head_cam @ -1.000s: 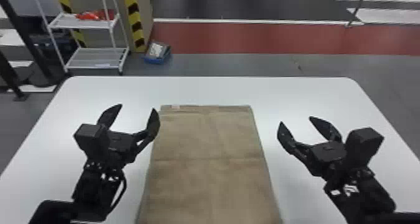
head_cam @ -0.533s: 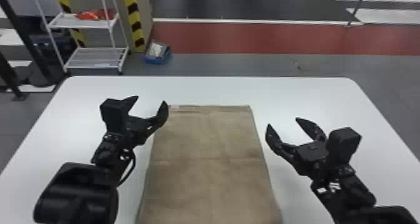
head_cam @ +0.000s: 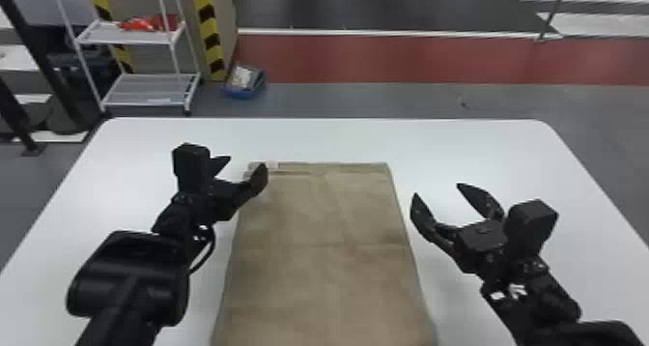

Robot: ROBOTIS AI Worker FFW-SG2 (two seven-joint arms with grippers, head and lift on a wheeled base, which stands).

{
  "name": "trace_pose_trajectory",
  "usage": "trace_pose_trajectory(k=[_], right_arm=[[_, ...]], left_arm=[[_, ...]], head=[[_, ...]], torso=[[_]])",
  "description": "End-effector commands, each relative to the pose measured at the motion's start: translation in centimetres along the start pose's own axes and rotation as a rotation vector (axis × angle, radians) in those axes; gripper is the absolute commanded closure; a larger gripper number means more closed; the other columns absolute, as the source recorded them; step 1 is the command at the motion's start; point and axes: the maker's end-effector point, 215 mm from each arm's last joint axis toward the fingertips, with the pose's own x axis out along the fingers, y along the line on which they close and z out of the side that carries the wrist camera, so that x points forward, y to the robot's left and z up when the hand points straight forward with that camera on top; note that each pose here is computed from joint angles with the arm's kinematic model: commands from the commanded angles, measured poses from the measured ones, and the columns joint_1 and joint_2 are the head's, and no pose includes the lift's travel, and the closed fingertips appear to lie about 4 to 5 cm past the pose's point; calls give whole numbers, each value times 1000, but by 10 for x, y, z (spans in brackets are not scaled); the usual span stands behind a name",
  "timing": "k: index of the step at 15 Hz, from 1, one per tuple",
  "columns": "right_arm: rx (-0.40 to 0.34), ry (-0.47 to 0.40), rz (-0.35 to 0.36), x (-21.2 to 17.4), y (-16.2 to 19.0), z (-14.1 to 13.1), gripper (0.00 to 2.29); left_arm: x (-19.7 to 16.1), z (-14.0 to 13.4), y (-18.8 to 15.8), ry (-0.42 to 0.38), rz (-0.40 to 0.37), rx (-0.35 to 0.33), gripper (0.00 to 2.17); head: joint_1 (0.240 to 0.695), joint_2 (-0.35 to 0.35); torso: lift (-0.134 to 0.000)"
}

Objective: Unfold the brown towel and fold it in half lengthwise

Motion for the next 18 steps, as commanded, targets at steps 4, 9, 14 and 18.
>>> trace_pose_trajectory(k=[4, 9, 14, 18], right_arm=[[-3, -6, 3, -2, 1, 0, 167], [-3, -7, 8, 0, 5, 0, 167], [1, -1, 17, 0, 10, -3, 167], [1, 0, 14, -1, 9, -4, 167]], left_arm=[[9, -14, 1, 54, -18, 2, 333], [6, -27, 4, 84, -24, -11, 424], [5, -40, 4, 119, -28, -16, 522], [5, -38, 3, 113, -34, -20, 525]], head=[[695, -22], [695, -24], [695, -13], [695, -11]], torso=[[-125], [-125], [-125], [-125]])
